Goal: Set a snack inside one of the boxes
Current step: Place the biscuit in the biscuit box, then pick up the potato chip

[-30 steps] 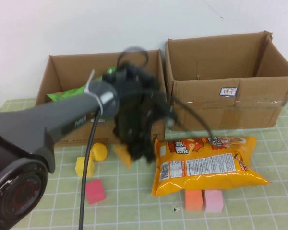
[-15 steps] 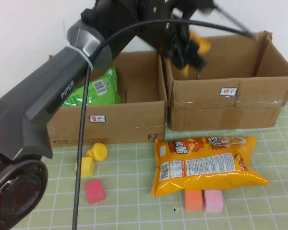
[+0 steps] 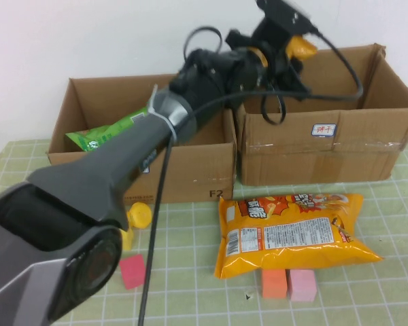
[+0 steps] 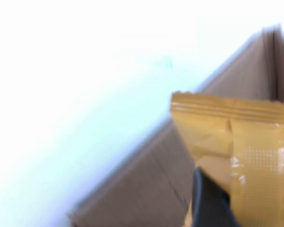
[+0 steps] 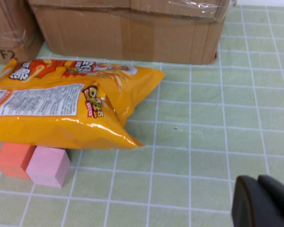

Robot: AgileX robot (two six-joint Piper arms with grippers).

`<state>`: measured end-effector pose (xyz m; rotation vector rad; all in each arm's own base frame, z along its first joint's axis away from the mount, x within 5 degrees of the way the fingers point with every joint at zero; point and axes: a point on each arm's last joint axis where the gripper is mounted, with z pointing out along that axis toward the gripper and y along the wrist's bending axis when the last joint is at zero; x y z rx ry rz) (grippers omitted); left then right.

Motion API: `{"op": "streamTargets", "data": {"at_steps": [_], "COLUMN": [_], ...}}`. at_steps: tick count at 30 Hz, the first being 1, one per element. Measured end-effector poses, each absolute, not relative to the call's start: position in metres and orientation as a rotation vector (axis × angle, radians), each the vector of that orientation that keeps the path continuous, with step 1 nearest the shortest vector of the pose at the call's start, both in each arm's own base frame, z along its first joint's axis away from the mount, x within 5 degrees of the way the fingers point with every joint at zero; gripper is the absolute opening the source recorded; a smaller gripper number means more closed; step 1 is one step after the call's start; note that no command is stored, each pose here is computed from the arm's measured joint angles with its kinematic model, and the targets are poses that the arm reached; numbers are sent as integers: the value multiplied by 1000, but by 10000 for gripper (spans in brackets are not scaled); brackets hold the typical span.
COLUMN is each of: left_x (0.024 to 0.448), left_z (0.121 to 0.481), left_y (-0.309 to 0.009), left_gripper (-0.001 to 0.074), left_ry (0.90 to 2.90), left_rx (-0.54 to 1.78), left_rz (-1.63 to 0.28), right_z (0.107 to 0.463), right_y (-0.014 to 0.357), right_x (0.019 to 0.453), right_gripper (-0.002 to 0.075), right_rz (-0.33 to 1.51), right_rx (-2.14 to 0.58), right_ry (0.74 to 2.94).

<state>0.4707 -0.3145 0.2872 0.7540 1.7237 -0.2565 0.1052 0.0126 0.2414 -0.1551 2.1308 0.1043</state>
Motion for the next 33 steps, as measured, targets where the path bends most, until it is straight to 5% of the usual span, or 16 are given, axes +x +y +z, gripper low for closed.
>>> {"op": "streamTargets", "data": {"at_steps": [4,9,12,15,22,33], "left_x": [468,462,457,447,402,303], "left_z": [279,282,281,302,409,523], "left_y": [-323,-323,-317,-307,-261,-193], "left_gripper": [569,665,599,456,59,0], "left_ry": [1740,1780,1879,1941,1924,1869], "left_rx": [751,798,868,907,920,889], "left_rz": [-280,-245,-183,-130,71,38], "right_z": [241,241,241,241,241,240], "right_y": [13,12,12,12,13,20], "right_x": [105,105,105,105,105,103], "right_gripper": [-2,-2,-2,-2,-2,0], "right_rz": [105,102,100,100,118,196], "right_rx": [-156,-158,-160,-160,-152,-214], "right_ry": [2133,2134,2134,2134,2143,2143]}}
